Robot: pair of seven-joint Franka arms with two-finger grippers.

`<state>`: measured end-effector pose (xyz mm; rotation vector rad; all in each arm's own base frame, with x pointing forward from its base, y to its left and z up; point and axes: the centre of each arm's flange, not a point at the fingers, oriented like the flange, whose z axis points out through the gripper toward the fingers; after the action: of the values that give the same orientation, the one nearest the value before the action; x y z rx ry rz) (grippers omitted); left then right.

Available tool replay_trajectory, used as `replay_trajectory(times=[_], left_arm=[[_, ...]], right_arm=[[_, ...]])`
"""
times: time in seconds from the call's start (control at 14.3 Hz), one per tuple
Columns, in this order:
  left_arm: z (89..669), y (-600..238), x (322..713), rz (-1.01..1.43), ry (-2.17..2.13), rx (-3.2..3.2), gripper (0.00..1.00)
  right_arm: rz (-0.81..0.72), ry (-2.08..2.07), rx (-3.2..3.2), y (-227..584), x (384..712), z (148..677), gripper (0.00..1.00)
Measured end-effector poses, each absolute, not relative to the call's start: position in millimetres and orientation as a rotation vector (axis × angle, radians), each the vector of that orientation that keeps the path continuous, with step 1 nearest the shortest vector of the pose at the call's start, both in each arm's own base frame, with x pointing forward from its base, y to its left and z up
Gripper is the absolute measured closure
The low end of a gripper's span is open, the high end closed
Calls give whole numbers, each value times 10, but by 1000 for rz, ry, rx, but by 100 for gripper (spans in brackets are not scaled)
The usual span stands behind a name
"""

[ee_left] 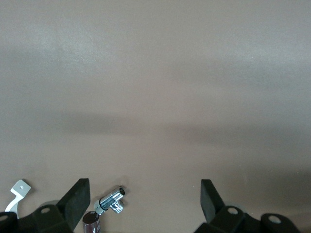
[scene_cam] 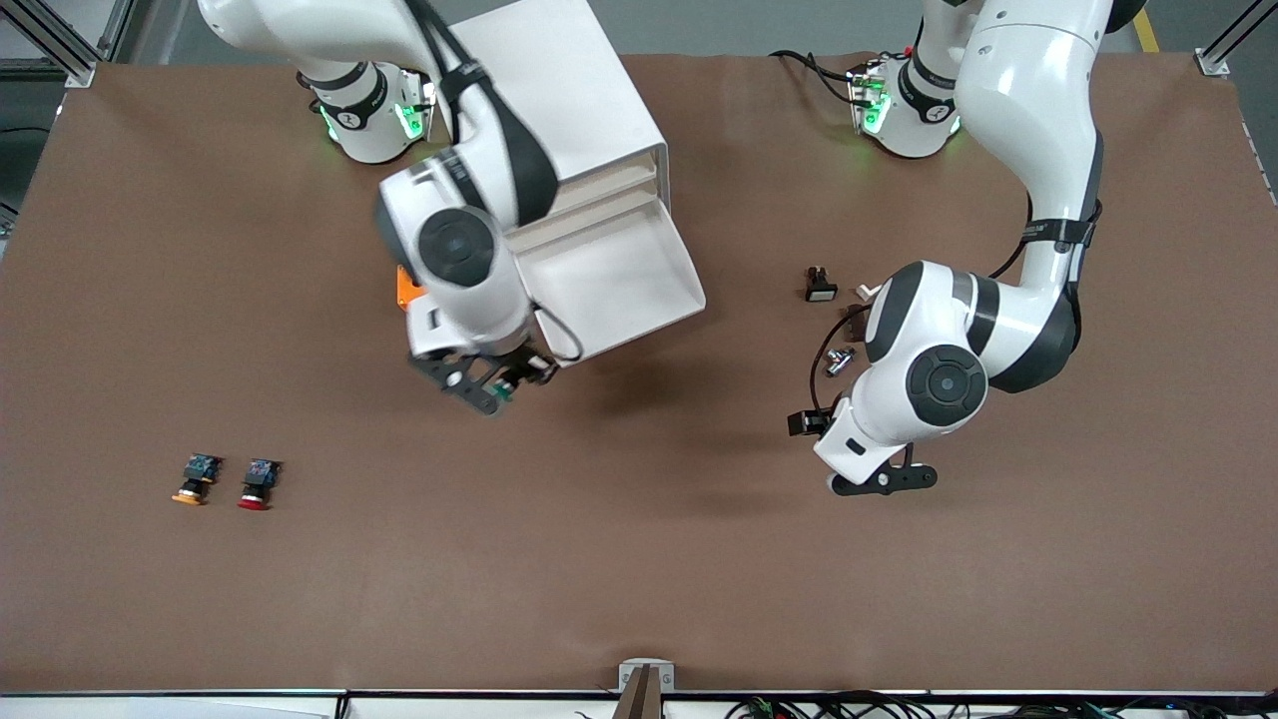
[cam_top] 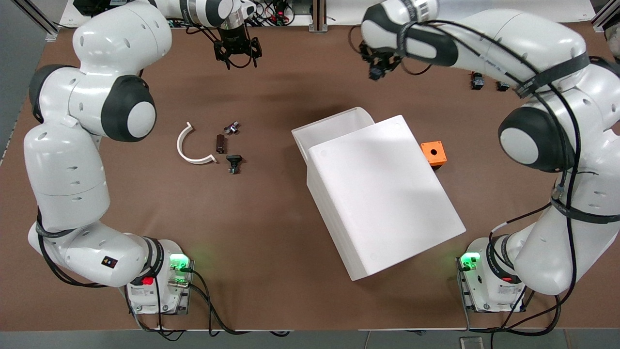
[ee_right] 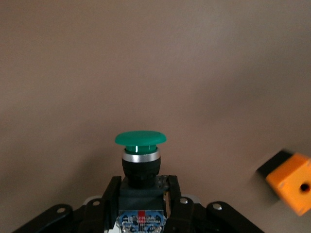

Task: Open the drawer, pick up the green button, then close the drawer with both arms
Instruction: 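Carry the green button beside the red button with the right gripper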

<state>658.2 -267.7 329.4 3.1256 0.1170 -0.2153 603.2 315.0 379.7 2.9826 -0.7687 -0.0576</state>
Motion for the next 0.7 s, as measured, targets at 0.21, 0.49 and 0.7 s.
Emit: replay_trajectory(times=[0.21, 0.49, 0.7], left_arm=[[3290, -2674, 6581, -217, 117, 3126, 0], [3275, -2722, 6555, -222, 131, 3127, 0], [3245, -2920, 6454, -234, 156, 3131, 0]], right_arm=[[-94, -571, 3024, 2310, 6344, 3560, 57], [-37, -352, 3083, 1323, 6555, 3150, 57], [-15, -253, 3092, 872, 6615, 2845, 57]])
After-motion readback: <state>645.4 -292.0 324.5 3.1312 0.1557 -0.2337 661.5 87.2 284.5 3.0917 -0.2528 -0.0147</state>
